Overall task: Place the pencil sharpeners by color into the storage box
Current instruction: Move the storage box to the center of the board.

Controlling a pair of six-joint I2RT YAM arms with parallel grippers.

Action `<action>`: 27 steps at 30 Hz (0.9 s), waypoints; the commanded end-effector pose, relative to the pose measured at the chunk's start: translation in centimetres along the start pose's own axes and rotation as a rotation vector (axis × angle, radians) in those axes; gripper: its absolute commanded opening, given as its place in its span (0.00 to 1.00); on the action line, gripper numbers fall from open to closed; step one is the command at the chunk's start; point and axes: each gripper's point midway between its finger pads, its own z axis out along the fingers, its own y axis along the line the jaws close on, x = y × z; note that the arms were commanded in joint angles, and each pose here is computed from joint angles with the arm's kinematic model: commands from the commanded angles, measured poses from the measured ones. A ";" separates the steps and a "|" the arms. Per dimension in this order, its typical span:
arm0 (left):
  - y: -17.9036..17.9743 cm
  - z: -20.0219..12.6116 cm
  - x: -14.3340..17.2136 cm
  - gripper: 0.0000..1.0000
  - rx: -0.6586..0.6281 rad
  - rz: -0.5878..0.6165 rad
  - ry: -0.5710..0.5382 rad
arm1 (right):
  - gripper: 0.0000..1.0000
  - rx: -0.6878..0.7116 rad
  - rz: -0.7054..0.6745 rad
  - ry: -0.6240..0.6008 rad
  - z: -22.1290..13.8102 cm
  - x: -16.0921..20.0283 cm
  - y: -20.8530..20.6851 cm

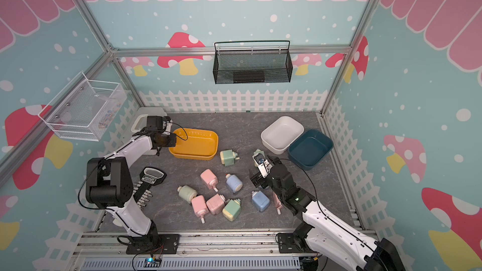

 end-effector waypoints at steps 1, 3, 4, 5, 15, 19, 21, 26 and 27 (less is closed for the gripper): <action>2.6 -0.9 0.3 0.00 -0.096 -0.026 -0.011 | 0.99 -0.004 -0.003 -0.045 -0.2 -2.0 -0.2; 3.5 -0.8 0.7 0.00 -0.130 -0.052 -0.019 | 0.99 -0.003 -0.004 -0.048 -0.2 -2.1 -0.2; 3.8 -0.7 0.9 0.00 -0.149 -0.060 -0.024 | 0.99 -0.002 -0.003 -0.050 -0.2 -2.2 -0.2; 4.0 -0.6 1.1 0.00 -0.159 -0.060 -0.024 | 0.99 -0.001 -0.002 -0.048 -0.2 -2.1 -0.2; 4.1 0.1 1.8 0.14 -0.160 0.006 -0.009 | 0.99 -0.008 -0.006 -0.043 0.2 -2.2 -0.1; 5.2 -0.2 2.1 0.19 -0.228 0.026 0.001 | 0.99 -0.023 -0.026 -0.023 0.9 -2.2 0.3; 5.7 -0.2 2.3 0.19 -0.257 0.035 0.009 | 0.99 -0.030 -0.033 -0.015 1.3 -2.4 0.4; 7.0 -0.1 2.3 0.19 -0.337 0.043 0.024 | 0.99 -0.054 -0.038 -0.005 1.9 -2.5 0.8; 7.0 -0.2 2.2 0.19 -0.332 0.039 0.021 | 0.99 -0.056 -0.040 0.000 2.0 -2.4 0.9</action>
